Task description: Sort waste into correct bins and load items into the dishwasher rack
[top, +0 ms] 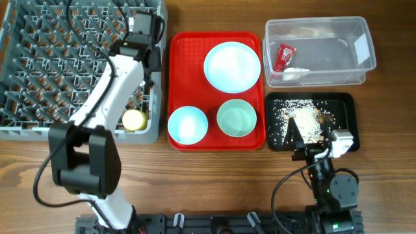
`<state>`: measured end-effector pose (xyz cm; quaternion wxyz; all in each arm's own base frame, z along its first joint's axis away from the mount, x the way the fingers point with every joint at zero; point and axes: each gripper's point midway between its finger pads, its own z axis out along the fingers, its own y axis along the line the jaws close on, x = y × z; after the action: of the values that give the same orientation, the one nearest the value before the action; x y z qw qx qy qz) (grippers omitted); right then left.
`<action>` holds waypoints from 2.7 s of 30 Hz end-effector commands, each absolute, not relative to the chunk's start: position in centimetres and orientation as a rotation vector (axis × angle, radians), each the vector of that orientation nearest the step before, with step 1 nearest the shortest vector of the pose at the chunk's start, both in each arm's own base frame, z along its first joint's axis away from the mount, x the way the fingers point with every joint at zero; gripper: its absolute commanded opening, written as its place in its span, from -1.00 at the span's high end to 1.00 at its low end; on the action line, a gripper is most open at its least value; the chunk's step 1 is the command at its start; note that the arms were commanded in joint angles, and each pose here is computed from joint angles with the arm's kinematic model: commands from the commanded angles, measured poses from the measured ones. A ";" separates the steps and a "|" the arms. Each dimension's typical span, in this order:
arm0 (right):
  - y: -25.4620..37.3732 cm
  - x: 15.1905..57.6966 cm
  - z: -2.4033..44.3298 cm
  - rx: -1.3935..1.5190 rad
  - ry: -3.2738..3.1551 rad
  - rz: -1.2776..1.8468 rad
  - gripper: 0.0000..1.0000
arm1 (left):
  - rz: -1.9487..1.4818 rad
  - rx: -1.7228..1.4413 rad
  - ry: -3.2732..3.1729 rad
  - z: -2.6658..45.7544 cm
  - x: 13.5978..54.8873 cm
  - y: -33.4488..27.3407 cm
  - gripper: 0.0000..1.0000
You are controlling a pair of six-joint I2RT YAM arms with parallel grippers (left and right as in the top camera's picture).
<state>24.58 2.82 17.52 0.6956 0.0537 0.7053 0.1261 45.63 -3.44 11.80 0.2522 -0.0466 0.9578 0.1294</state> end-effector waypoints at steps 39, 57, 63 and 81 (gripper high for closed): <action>2.3 24.6 17.8 0.126 1.556 0.251 -0.99 | -0.441 0.223 2.649 12.0 29.3 -26.2 -0.20; 2.3 24.6 17.8 0.126 1.556 0.251 -0.99 | -0.230 0.237 2.720 4.0 31.5 -26.3 0.92; 2.3 24.6 17.8 0.125 1.557 0.251 -1.00 | -0.229 0.272 2.706 5.4 31.8 -26.5 0.92; 2.3 24.6 17.8 0.126 1.557 0.251 -1.00 | 0.863 -0.086 2.021 26.1 39.7 -10.4 0.92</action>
<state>24.58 2.81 17.52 0.6956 0.0538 0.7053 0.1260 37.83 -17.11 20.24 0.3841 0.0298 0.9035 0.1880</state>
